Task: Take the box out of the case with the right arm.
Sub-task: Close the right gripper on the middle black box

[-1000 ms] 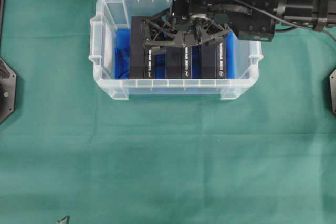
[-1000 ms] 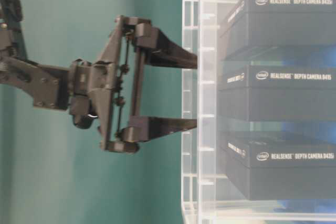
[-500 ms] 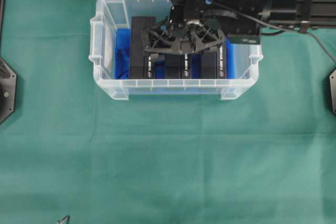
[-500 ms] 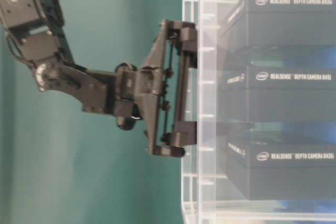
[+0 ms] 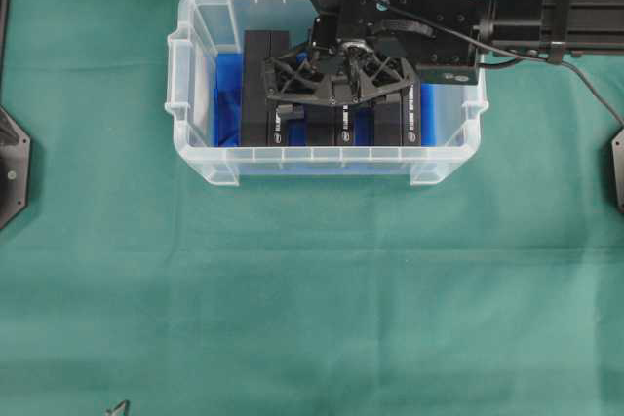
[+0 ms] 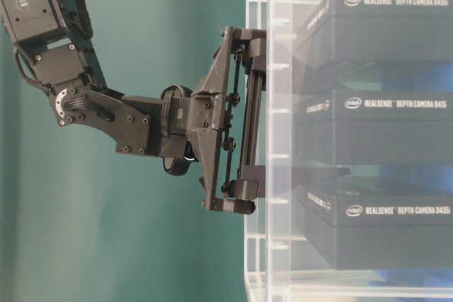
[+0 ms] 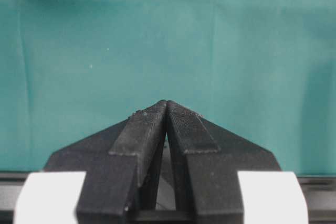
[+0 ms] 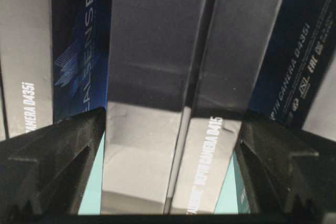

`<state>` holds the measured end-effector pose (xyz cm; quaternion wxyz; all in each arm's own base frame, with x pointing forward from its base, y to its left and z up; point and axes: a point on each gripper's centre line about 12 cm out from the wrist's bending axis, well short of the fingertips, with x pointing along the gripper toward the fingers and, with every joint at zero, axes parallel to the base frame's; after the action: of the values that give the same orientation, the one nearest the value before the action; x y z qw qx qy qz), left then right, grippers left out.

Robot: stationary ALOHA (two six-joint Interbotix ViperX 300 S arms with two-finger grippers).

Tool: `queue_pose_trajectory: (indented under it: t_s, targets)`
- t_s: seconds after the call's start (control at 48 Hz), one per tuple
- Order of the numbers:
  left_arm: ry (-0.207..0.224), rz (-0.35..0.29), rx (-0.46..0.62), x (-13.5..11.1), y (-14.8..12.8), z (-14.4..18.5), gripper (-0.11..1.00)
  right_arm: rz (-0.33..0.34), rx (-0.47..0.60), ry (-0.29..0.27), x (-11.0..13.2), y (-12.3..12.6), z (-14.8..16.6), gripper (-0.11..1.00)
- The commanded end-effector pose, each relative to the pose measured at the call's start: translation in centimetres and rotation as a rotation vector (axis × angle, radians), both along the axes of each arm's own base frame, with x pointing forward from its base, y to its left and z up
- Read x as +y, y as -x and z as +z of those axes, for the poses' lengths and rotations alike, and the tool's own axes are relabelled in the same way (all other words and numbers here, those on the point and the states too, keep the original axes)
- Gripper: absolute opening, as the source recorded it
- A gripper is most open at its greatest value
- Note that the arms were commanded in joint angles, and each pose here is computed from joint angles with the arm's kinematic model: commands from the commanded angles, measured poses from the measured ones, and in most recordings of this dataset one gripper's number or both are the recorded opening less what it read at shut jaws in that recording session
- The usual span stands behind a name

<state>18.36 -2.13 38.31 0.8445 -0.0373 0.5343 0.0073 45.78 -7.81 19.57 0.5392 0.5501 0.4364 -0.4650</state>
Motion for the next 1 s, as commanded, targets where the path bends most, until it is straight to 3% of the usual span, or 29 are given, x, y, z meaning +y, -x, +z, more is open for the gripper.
queue_pose_trajectory:
  t_s: [0.0, 0.25, 0.396, 0.98]
  targets:
    - [0.0, 0.005, -0.02, 0.1, -0.1, 0.6, 0.02, -0.002, -0.04, 0.004, 0.0, -0.1, 1.4, 0.91]
    - [0.0, 0.017, -0.02, 0.3, -0.1, 0.6, 0.02, 0.0, -0.025, 0.026, -0.3, -0.1, 1.1, 0.89]
    - [0.001, 0.019, -0.022, 0.4, -0.1, 0.7, 0.02, -0.028, -0.014, 0.037, -0.5, -0.1, 0.7, 0.66]
    - [0.0, 0.024, -0.022, 0.5, -0.1, 0.6, 0.02, -0.034, -0.041, 0.056, -0.8, -0.4, 2.0, 0.66]
